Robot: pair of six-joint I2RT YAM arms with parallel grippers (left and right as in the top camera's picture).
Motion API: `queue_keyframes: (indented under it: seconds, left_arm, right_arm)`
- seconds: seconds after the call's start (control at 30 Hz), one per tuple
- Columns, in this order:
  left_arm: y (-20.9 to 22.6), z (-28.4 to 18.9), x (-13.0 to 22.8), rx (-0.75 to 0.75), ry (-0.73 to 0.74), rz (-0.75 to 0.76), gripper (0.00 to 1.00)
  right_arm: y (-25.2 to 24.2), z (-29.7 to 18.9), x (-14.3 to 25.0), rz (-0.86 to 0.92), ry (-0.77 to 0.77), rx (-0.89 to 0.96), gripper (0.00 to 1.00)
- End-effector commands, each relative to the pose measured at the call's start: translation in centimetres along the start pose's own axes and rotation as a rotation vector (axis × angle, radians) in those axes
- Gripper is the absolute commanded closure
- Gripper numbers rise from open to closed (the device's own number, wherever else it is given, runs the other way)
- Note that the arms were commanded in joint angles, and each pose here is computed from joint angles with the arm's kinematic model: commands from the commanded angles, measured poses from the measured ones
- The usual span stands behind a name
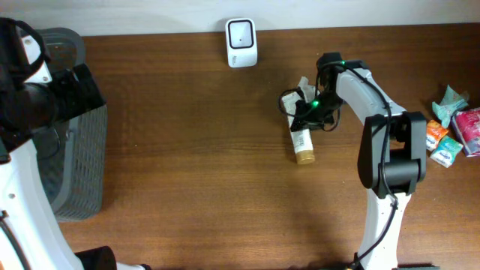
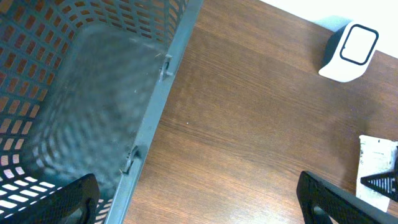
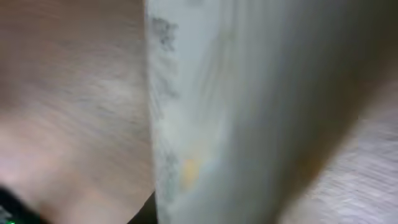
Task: Scan the item barcode
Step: 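Lift the Pantene tube up to the white scanner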
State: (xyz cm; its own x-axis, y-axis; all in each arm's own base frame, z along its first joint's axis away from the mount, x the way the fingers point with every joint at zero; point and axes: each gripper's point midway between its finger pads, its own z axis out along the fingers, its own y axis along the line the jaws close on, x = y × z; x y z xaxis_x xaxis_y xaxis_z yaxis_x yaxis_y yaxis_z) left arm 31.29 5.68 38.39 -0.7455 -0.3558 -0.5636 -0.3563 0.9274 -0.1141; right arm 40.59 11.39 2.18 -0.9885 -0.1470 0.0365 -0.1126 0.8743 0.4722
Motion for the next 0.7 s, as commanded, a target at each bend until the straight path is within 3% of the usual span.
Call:
queue_keyframes:
  seconds: [0.0,0.07,0.2,0.3,0.4,0.67]
  left_arm:
    - [0.2,-0.2,0.0,-0.005,-0.007,0.009,0.01]
    - [0.2,-0.2,0.0,-0.005,-0.007,0.009,0.01]
    - [0.2,-0.2,0.0,-0.005,-0.007,0.009,0.01]
    - [0.2,-0.2,0.0,-0.005,-0.007,0.009,0.01]
    - [0.2,-0.2,0.0,-0.005,-0.007,0.009,0.01]
    - [0.2,-0.2,0.0,-0.005,-0.007,0.009,0.01]
  right_arm:
    - [4.8,-3.0,-1.4,-0.031,-0.06,-0.191,0.96]
    - [8.1,-5.7,-2.0,-0.058,-0.09,-0.321,0.95]
    - [16.0,-13.7,-2.9,-0.356,-0.249,-0.631,0.89]
    - [18.9,-18.0,-4.0,-0.513,-0.368,-0.609,0.89]
    - [22.1,-20.2,-3.8,-0.551,-0.399,-0.615,0.88]
    - [23.0,-20.2,-3.7,-0.583,-0.405,-0.595,0.86]
